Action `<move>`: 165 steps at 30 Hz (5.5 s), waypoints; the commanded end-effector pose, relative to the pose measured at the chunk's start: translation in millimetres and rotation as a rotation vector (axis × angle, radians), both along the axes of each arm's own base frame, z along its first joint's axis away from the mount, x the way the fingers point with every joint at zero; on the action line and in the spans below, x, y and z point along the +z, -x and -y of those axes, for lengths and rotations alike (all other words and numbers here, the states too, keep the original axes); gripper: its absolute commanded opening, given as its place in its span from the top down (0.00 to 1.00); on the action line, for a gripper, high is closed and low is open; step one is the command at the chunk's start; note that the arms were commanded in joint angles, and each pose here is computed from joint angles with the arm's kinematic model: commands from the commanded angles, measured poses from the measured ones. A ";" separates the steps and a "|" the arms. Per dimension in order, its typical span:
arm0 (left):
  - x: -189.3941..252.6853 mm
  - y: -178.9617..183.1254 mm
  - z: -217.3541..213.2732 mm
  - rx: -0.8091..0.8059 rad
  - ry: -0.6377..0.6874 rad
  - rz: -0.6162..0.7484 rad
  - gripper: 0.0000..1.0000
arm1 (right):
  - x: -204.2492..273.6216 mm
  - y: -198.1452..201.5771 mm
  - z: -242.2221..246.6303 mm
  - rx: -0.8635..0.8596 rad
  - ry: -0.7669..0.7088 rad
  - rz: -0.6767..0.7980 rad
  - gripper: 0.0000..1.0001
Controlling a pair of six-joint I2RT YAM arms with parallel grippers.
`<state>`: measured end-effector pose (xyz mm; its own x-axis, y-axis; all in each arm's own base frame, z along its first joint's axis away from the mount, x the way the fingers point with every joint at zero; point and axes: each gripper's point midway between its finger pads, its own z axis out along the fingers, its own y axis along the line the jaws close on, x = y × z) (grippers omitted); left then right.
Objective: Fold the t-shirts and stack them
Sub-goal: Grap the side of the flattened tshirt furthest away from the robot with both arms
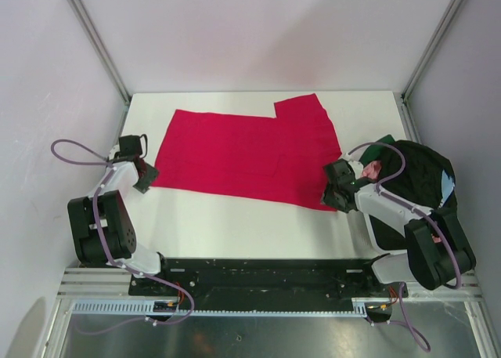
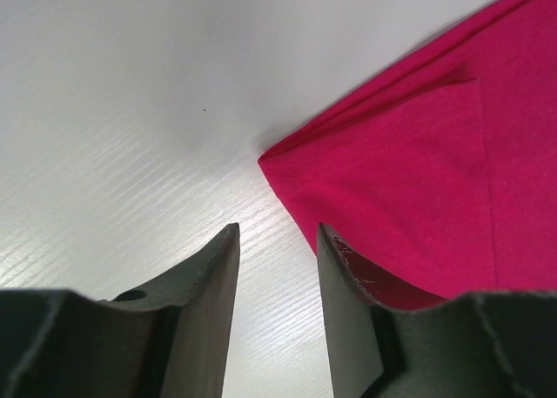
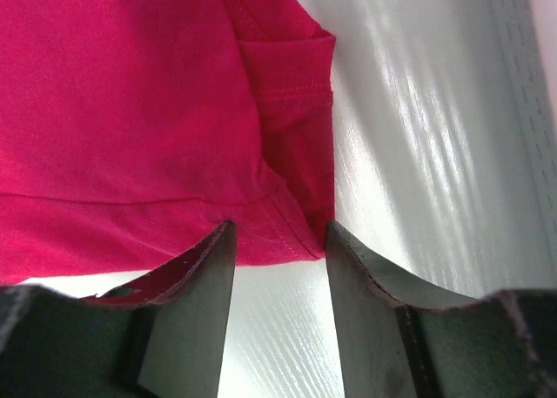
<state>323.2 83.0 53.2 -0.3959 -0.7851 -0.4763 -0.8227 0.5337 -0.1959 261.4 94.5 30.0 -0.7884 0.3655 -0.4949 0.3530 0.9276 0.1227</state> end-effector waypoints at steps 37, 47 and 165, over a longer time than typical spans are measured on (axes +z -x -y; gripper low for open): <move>-30.5 -31.9 -6.6 0.012 -0.080 -0.067 0.66 | -9.4 -14.0 -5.4 0.047 -0.021 -0.028 0.59; -16.1 -8.2 -21.2 0.083 -0.183 -0.111 1.00 | -7.5 -6.3 -13.2 0.073 -0.010 -0.075 0.93; -14.4 -242.7 -27.6 -0.033 -0.191 0.081 0.54 | 56.7 -284.4 -28.4 0.174 -0.159 0.200 0.31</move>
